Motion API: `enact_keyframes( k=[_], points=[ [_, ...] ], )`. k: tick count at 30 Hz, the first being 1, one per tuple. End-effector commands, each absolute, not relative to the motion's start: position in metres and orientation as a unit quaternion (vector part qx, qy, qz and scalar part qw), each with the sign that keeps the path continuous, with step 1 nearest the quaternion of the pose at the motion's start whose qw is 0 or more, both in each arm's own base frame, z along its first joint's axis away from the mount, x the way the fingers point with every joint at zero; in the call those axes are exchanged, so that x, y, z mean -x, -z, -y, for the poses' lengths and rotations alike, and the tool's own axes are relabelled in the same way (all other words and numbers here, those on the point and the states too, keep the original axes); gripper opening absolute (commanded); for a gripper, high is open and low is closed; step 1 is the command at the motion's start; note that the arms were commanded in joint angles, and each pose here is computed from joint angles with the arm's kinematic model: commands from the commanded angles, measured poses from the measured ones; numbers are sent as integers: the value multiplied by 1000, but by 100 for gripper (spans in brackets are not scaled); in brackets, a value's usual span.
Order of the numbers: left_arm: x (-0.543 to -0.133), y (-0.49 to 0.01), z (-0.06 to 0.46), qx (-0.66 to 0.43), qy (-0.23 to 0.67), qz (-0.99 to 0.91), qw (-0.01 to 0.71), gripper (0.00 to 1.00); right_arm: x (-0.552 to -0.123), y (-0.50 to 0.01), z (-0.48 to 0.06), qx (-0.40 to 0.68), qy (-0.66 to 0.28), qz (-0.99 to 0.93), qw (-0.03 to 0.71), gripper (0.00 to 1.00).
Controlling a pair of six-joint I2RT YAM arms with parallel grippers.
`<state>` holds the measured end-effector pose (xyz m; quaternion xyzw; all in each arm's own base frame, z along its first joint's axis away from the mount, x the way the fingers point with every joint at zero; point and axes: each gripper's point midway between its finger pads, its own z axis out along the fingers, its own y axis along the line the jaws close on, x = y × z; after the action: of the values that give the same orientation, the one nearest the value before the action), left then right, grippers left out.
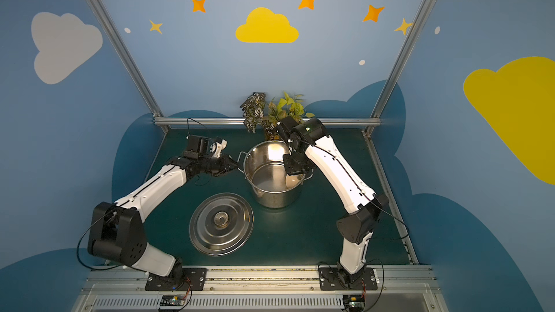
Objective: Stir the soup with a spoon
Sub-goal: Stir the soup in the pan with a stick.
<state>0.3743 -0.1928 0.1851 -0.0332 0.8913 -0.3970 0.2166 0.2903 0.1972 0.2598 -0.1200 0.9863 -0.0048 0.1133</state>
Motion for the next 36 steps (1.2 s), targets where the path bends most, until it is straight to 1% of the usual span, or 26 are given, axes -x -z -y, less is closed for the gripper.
enact_keyframes(
  k=[1, 8, 13, 18, 23, 26, 30, 36],
  points=[
    [-360, -179, 196, 11, 394, -896, 203, 5, -291, -259, -173, 109, 50, -990, 80, 0],
    [-360, -179, 196, 11, 395, -896, 202, 5, -323, -258, -195, 101, 24, -990, 98, 0],
    [-359, -179, 196, 11, 396, -896, 202, 5, -336, -252, -235, 117, -31, -987, 103, 0],
    [-360, -180, 196, 9, 396, -896, 203, 5, -337, -250, -287, 150, -106, -977, 107, 0],
    [-359, -180, 197, 10, 397, -895, 201, 5, -318, -261, -322, 193, -156, -962, 113, 0],
    [-359, -181, 197, 9, 398, -895, 201, 5, -301, -267, -331, 216, -166, -956, 109, 0],
    [-359, -182, 197, 10, 398, -895, 203, 5, -275, -269, -329, 237, -155, -954, 97, 0],
    [-358, -182, 197, 10, 398, -894, 203, 5, -245, -275, -302, 242, -110, -960, 92, 0]
  ],
)
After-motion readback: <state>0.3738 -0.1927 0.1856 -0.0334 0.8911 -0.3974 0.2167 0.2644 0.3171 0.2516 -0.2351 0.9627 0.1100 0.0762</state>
